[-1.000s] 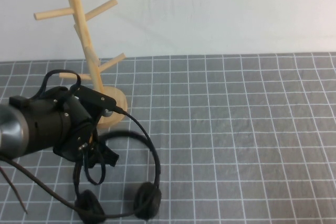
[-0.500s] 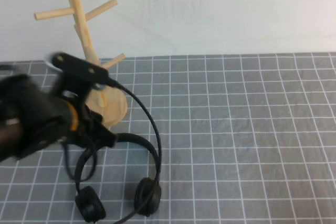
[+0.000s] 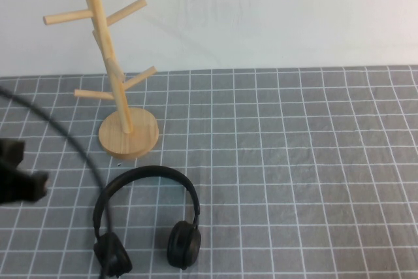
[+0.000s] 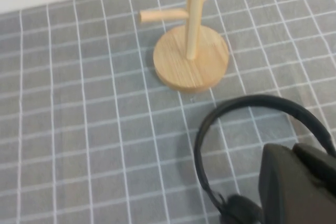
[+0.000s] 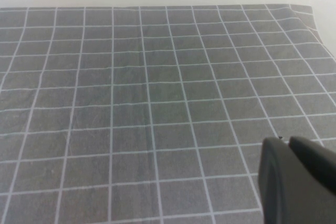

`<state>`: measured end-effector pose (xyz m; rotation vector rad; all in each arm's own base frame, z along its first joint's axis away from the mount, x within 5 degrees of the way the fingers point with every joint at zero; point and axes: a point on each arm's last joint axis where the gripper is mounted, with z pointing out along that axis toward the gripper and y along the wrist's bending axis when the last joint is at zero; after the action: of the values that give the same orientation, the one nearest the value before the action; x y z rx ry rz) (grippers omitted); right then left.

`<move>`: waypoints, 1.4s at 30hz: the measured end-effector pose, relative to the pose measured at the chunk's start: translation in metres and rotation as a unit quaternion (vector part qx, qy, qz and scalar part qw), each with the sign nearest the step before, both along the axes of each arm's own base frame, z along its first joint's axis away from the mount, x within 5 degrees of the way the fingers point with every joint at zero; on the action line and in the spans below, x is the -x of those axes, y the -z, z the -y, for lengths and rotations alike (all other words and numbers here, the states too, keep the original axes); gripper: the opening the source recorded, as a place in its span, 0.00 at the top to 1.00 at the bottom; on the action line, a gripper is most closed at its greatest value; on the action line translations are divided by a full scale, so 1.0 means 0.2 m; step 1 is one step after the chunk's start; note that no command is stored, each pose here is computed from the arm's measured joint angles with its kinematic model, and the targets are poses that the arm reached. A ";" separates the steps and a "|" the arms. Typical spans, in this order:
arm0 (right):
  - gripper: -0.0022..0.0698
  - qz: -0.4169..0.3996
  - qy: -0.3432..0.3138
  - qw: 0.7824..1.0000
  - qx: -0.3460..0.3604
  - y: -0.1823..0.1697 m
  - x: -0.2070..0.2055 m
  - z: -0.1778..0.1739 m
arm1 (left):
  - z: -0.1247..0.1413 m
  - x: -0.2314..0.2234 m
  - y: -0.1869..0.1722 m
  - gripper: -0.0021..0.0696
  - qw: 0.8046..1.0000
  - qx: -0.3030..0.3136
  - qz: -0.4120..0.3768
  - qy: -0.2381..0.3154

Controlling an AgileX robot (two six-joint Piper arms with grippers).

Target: Take out the headphones from the headphone stand

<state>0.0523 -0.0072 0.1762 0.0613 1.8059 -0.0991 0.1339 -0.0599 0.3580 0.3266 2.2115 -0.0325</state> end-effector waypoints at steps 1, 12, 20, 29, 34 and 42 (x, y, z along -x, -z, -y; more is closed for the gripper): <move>0.98 0.000 0.000 1.000 0.000 0.00 0.00 0.00 | -0.02 0.02 0.01 0.97 1.000 0.006 -0.001 -0.002; 0.98 0.000 0.000 1.000 0.000 0.00 0.00 0.00 | -0.20 0.36 0.22 0.97 0.992 0.125 0.012 0.009; 0.98 0.000 0.000 1.000 0.000 0.00 0.00 0.00 | -0.37 0.60 0.23 0.97 0.981 0.167 0.090 0.038; 0.98 0.000 0.000 1.000 0.000 0.00 0.00 0.00 | -0.44 0.67 0.13 0.97 0.942 0.208 0.256 0.058; 0.98 0.000 0.000 1.000 0.000 0.00 0.00 0.00 | -0.44 0.67 0.13 0.97 0.941 0.205 0.263 0.058; 0.98 0.000 0.000 1.000 0.000 0.00 0.00 0.00 | -0.45 0.67 0.15 0.97 0.948 0.195 0.245 0.049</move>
<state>0.0523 -0.0072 0.1762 0.0613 1.8059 -0.0991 -0.0004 0.0301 0.3281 0.1958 1.6470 -0.3962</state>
